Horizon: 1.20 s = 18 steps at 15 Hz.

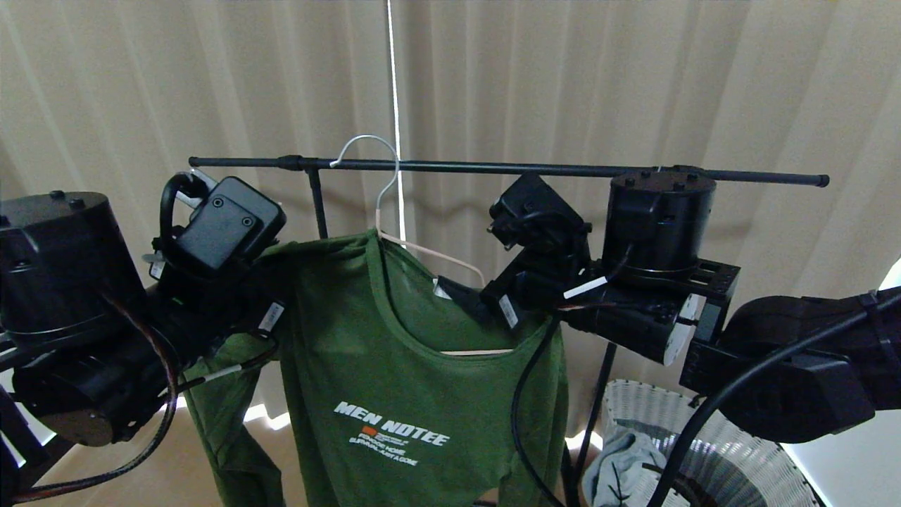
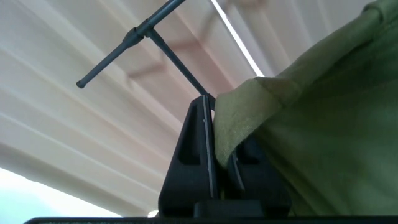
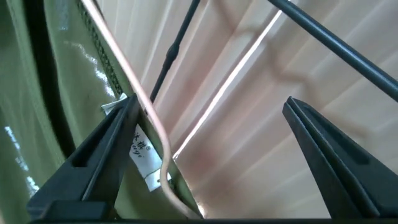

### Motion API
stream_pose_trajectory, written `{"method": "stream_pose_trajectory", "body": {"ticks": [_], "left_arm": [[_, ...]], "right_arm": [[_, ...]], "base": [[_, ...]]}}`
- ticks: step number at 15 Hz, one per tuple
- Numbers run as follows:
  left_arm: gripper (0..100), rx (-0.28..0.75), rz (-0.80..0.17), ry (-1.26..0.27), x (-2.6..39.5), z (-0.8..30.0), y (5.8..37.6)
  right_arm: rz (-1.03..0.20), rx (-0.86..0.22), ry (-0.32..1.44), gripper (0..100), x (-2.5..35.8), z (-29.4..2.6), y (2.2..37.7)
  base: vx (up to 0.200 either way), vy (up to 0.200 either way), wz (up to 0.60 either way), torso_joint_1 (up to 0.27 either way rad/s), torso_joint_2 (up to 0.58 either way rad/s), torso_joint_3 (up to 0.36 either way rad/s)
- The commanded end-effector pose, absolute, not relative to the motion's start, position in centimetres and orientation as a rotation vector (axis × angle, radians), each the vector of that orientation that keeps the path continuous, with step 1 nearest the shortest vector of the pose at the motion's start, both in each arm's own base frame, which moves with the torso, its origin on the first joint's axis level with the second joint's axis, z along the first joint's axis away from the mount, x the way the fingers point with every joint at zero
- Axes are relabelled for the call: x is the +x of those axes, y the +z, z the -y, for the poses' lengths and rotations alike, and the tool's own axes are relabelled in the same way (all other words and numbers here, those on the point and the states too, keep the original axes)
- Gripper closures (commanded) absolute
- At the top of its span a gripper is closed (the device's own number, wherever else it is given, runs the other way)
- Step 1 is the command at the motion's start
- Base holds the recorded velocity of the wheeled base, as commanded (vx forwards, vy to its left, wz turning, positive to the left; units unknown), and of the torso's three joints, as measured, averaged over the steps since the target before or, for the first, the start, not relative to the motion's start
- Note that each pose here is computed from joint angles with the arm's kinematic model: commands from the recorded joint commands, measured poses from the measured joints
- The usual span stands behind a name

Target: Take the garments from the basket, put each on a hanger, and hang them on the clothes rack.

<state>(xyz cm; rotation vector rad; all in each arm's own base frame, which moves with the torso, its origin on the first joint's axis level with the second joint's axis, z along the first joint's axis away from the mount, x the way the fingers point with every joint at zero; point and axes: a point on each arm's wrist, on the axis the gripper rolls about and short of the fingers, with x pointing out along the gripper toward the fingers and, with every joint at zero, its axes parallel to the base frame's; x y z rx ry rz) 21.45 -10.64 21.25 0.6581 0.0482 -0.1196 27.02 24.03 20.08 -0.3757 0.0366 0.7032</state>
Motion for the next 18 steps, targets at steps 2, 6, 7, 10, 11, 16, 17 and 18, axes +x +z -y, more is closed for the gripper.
{"method": "stream_pose_trajectory", "body": {"ticks": [2,6,7,10,11,16,17,18], "left_arm": [[100,0.647,-0.045,-0.12,21.4,10.7,21.3],[100,0.641,-0.044,-0.136,21.3,10.9,21.2],[100,0.642,-0.045,-0.138,21.2,10.9,21.2],[0,0.63,-0.013,-0.188,21.0,10.9,20.9],[0,0.627,-0.008,-0.195,21.0,10.9,20.9],[0,0.4,0.073,-0.316,19.4,10.1,22.7],[0,0.395,0.079,-0.307,19.2,9.4,23.1],[0,0.392,0.086,-0.272,19.2,8.5,23.4]], "right_arm": [[-0.038,-0.378,0.712,100,26.9,-24.3,19.9],[-0.037,-0.378,0.718,100,26.7,-24.5,19.9],[-0.036,-0.376,0.718,100,26.7,-24.5,19.9],[-0.032,-0.375,0.714,100,26.5,-24.3,20.0],[-0.032,-0.375,0.714,100,26.5,-24.3,20.1],[-0.038,-0.374,0.63,100,25.0,-21.6,20.7],[-0.044,-0.373,0.608,100,25.1,-20.7,20.8],[-0.044,-0.371,0.586,100,25.3,-19.9,21.0]], "base": [[0.0,0.0,0.0,0.0,0.0,0.0],[0.0,0.0,0.0,0.0,0.0,0.0],[0.0,0.0,0.0,0.0,0.0,0.0],[0.0,0.0,0.0,0.0,0.0,0.0],[0.0,0.0,0.0,0.0,0.0,0.0],[0.0,0.0,0.0,0.0,0.0,0.0],[0.0,0.0,0.0,0.0,0.0,0.0],[0.0,0.0,0.0,0.0,0.0,0.0]]}}
